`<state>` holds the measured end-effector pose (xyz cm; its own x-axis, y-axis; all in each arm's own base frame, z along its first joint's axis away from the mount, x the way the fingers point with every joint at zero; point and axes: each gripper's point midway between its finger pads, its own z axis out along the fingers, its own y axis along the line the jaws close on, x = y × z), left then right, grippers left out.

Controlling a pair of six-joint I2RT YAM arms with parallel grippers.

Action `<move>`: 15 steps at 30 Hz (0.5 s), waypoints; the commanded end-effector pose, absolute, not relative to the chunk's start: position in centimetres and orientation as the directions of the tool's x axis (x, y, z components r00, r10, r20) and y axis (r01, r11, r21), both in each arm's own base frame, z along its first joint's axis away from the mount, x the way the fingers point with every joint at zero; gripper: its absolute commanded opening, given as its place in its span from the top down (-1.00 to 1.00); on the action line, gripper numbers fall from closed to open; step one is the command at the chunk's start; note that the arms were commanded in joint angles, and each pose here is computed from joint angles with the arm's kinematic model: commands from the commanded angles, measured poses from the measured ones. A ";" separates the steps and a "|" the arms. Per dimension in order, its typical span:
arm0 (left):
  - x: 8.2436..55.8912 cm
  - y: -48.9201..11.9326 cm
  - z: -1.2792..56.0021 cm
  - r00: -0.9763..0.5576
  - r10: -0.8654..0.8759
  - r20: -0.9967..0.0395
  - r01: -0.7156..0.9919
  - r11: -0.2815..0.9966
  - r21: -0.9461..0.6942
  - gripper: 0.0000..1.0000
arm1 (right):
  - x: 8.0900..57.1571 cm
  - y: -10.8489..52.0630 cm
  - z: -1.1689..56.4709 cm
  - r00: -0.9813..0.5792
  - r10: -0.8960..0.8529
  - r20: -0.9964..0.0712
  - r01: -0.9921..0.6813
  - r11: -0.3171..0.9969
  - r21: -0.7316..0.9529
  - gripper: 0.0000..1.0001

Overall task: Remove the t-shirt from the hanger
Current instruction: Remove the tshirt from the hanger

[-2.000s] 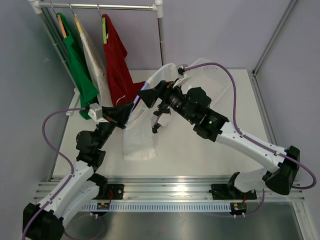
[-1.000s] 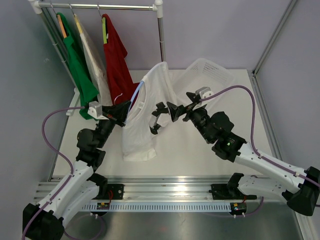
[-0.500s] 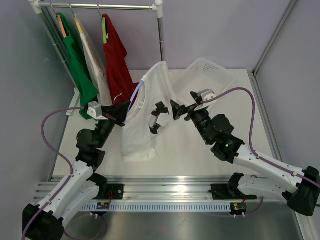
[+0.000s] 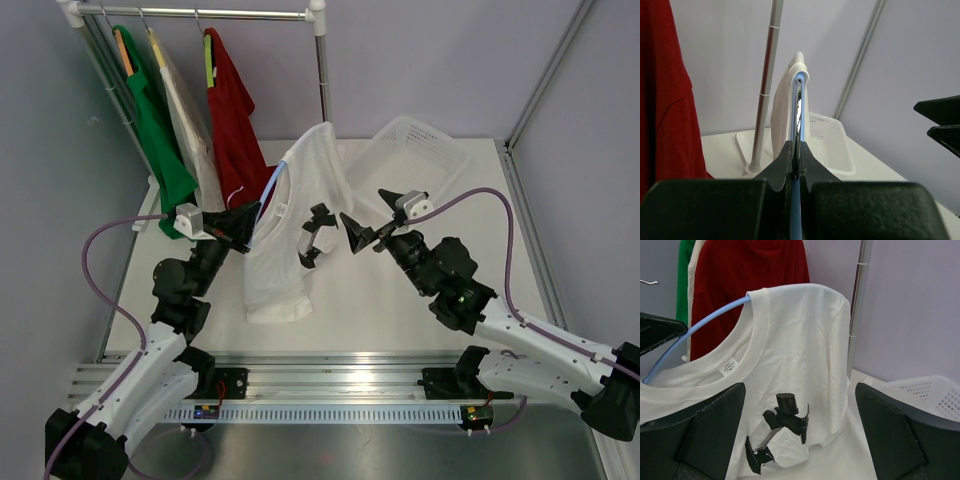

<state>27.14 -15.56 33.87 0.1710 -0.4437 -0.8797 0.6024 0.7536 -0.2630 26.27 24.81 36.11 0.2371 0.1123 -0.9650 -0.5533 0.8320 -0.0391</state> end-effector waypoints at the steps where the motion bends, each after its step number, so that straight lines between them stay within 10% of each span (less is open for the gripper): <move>1: 25.7 -14.3 38.7 0.319 -0.497 -0.807 0.617 0.755 -0.222 1.00 | 26.1 25.3 37.1 0.278 0.120 -0.953 -0.576 0.815 -0.066 -0.99; 15: 25.8 -14.3 38.6 0.319 -0.496 -0.808 0.615 0.757 -0.222 1.00 | 26.1 25.7 36.7 0.275 0.109 -0.955 -0.587 0.806 -0.077 -0.99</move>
